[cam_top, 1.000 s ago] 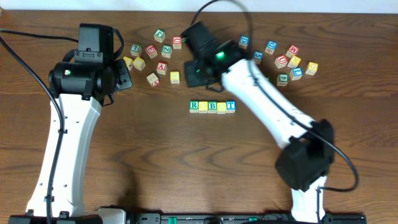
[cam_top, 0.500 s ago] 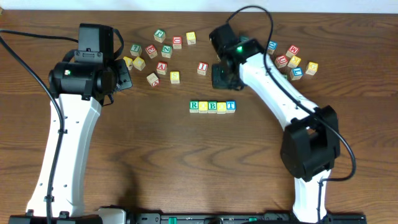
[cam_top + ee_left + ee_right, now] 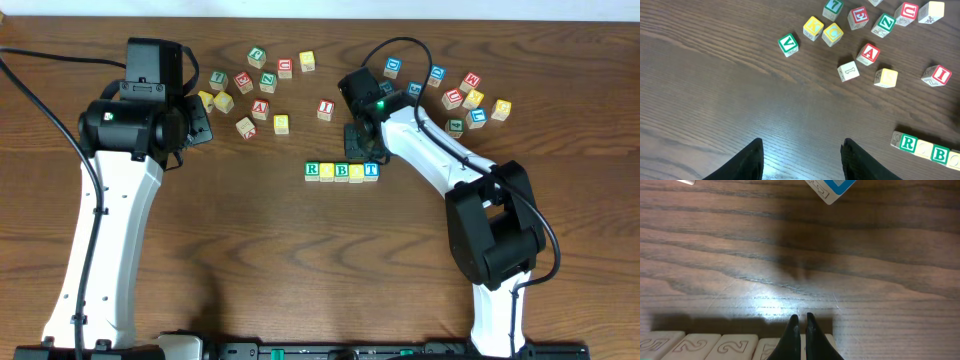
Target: Spell out ROBOT
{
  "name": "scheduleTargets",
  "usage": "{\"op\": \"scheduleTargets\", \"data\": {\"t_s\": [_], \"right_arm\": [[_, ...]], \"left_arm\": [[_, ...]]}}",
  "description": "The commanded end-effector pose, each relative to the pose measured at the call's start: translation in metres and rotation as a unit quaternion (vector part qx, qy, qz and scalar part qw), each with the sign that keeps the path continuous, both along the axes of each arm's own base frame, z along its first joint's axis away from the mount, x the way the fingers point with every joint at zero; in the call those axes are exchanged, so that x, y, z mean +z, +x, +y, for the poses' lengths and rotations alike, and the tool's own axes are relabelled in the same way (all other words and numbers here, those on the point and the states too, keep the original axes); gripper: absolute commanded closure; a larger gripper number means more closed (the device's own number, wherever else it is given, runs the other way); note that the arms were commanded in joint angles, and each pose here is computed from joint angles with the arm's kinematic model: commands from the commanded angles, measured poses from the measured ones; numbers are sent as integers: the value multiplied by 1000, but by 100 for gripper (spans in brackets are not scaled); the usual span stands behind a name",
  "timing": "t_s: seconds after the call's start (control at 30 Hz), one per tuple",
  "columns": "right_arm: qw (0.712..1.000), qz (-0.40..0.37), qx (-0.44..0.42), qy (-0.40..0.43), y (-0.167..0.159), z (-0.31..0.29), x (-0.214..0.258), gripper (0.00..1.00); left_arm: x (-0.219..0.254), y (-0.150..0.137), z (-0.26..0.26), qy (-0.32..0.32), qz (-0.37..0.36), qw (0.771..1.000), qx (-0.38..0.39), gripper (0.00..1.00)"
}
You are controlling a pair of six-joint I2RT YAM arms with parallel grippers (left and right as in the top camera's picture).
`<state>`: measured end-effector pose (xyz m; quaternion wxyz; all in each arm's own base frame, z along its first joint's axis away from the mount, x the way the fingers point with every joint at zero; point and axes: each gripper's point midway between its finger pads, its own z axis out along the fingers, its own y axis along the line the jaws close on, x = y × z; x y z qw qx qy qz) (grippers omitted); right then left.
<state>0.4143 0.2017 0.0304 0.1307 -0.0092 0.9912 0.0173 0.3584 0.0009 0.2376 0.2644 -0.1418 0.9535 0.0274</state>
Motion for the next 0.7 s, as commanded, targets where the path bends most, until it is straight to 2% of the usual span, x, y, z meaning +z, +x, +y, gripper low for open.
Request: {"op": "scheduleTargets", "data": {"t_s": [0.0, 0.67], "right_arm": [[1000, 0, -11, -12, -3, -6, -9, 99], [1000, 5, -14, -13, -6, -8, -15, 99]], "left_arm": [[6, 2, 1, 1, -7, 1000, 3, 51], [6, 2, 1, 1, -7, 1000, 4, 51]]}}
